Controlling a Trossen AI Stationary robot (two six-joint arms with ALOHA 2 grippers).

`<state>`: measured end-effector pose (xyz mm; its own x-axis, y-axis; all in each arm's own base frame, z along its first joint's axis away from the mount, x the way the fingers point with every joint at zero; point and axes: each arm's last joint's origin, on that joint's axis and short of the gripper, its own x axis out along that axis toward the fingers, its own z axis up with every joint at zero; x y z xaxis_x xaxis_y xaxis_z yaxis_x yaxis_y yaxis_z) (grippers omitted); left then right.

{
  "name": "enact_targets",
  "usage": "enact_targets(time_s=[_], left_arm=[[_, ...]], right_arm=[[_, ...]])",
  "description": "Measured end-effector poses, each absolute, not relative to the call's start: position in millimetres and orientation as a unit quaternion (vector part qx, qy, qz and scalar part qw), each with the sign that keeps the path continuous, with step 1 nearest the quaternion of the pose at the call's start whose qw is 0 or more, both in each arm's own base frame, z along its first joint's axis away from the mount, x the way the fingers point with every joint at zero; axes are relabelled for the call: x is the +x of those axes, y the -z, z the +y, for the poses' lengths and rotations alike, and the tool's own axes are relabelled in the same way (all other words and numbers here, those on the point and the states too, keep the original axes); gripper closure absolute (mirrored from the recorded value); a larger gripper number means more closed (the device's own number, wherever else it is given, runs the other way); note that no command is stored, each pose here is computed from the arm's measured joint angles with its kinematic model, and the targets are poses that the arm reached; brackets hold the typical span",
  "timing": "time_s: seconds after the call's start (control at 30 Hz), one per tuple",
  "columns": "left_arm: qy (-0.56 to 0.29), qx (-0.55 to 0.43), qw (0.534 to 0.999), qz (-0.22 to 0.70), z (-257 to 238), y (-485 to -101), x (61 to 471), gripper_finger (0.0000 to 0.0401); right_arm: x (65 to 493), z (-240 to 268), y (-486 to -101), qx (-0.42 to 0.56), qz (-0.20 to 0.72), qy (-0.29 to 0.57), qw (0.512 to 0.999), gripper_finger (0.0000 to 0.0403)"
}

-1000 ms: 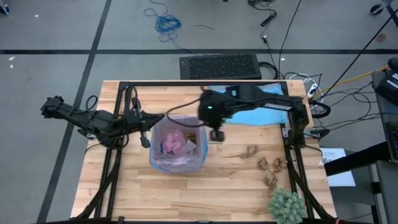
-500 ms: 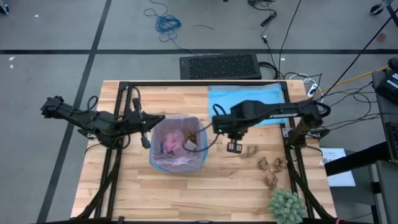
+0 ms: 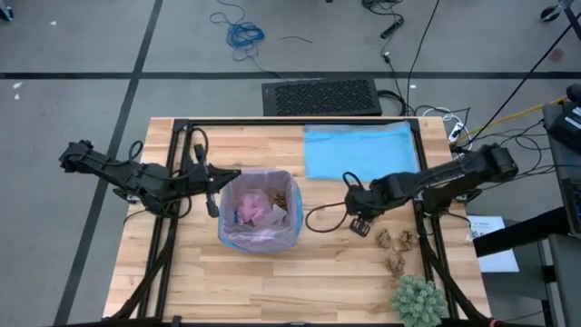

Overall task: Place trash/remove bag and relplace
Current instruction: Put the brown napkin into the trash bin

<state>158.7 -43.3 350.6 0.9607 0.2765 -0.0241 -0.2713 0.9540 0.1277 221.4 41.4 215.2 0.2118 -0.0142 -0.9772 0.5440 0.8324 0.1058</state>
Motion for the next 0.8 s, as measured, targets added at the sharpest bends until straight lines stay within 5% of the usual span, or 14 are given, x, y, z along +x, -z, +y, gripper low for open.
enact_targets(time_s=[0.5, 0.67, 0.8], left_arm=[[-0.138, 0.052, 0.989, 0.028, -43.2, -348.6, 158.6, 0.0401], [-0.138, 0.047, 0.989, 0.036, -43.2, -346.6, 158.5, 0.0401], [-0.138, 0.046, 0.989, 0.036, -43.2, -346.7, 158.5, 0.0401]], right_arm=[[218.3, 84.5, -178.1, 0.012, 0.675, 0.031, 0.737, 0.0153], [225.1, 87.2, -155.2, -0.066, 0.694, 0.047, 0.715, 0.0141], [230.5, 87.0, -141.6, -0.088, 0.7, 0.069, 0.705, 0.0183]])
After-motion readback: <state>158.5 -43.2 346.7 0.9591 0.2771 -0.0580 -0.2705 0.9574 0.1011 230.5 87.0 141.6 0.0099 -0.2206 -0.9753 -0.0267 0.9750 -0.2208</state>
